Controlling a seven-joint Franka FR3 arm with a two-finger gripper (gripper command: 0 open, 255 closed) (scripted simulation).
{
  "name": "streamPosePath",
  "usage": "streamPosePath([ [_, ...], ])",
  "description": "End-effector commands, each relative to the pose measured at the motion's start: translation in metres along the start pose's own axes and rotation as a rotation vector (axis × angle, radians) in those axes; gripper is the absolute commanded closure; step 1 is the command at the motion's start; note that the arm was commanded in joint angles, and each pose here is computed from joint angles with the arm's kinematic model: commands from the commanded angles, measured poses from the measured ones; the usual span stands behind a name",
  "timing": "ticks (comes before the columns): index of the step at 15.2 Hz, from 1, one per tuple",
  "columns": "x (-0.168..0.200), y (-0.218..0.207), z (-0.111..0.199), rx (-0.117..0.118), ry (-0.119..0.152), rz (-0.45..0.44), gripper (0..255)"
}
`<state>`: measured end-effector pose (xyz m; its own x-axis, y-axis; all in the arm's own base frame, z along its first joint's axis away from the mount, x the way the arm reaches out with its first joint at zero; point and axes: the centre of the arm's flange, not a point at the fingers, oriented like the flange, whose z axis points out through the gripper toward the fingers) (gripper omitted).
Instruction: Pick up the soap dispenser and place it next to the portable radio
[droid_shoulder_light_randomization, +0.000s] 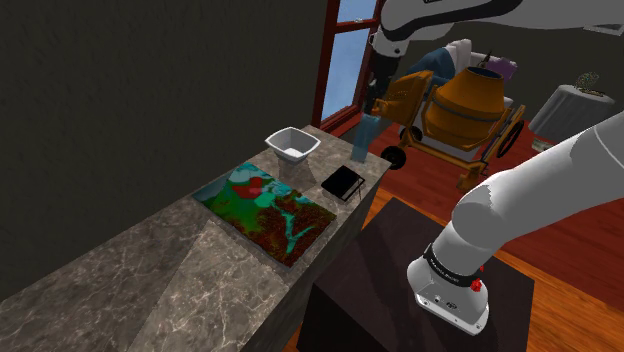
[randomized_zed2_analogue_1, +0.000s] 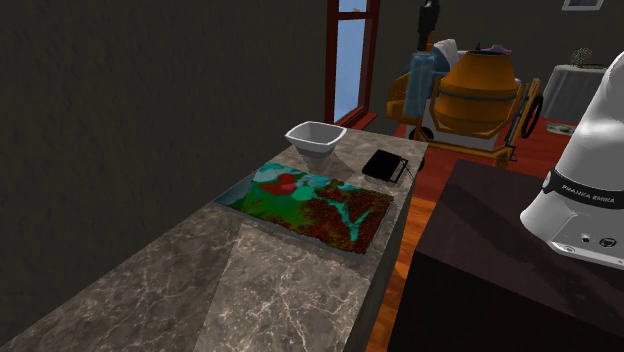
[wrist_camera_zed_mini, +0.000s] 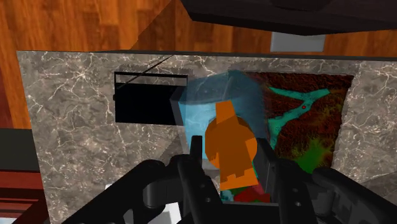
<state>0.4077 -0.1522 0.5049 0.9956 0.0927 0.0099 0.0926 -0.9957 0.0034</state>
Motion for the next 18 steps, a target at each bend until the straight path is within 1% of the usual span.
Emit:
streamPosePath([
  [1,-0.007,0.022,0.004,0.000,0.000,-0.002,255],
  [18,-0.008,0.022,0.094,0.000,0.000,-0.002,255],
])
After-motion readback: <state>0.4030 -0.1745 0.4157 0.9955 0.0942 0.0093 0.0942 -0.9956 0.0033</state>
